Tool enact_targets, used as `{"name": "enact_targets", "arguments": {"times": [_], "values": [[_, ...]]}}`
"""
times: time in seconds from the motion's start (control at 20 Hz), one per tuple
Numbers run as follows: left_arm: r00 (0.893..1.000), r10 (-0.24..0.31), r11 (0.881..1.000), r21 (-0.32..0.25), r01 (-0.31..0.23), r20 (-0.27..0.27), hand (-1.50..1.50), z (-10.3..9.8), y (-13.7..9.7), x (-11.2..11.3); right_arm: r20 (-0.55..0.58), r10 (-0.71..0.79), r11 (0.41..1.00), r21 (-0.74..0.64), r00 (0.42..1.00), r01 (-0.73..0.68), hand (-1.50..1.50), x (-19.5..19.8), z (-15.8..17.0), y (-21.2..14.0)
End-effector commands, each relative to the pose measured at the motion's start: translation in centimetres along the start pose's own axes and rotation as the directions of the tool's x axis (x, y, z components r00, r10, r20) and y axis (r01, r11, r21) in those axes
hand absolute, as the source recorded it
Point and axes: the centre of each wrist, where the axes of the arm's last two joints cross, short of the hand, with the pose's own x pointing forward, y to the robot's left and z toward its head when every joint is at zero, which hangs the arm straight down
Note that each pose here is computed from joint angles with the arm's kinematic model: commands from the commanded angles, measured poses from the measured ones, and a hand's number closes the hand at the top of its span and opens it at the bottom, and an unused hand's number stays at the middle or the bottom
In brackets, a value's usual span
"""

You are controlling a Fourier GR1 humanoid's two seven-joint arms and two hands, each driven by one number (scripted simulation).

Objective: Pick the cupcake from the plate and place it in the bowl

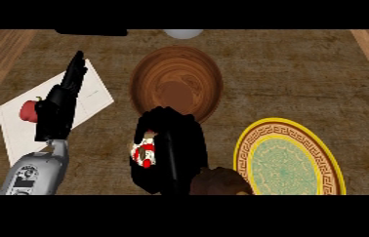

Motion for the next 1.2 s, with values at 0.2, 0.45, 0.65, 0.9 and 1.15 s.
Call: {"name": "enact_targets", "arguments": {"times": [0.2, 0.45, 0.65, 0.9, 1.15], "values": [[1.000, -0.005, 1.000, 0.022, 0.005, 0.006, 0.00, -1.0, 1.1, 0.3, -0.088, 0.130, 0.980, -0.143, 0.988, -0.141, 1.50, -0.4, -8.9, 1.3], [1.000, -0.013, 1.000, 0.014, 0.013, 0.002, 0.00, -0.2, 2.1, -0.6, -0.117, 0.319, 0.931, -0.149, 0.941, -0.334, 1.50, -5.1, -11.1, 3.6], [1.000, -0.002, 1.000, 0.029, 0.002, 0.001, 0.00, -1.9, 1.5, 0.3, -0.177, 0.327, 0.921, -0.162, 0.928, -0.355, 1.50, -9.3, -13.7, 3.8], [1.000, -0.005, 1.000, 0.005, 0.005, 0.021, 0.00, -0.6, 0.7, -0.4, -0.285, 0.183, 0.963, -0.140, 0.941, -0.230, 1.50, -11.4, -14.9, 3.1], [0.999, 0.019, 0.999, -0.028, -0.018, 0.032, 0.00, -1.4, -0.3, 1.5, -0.246, 0.076, 0.991, -0.084, 0.966, -0.100, -1.50, -13.4, -14.8, 3.0]]}}
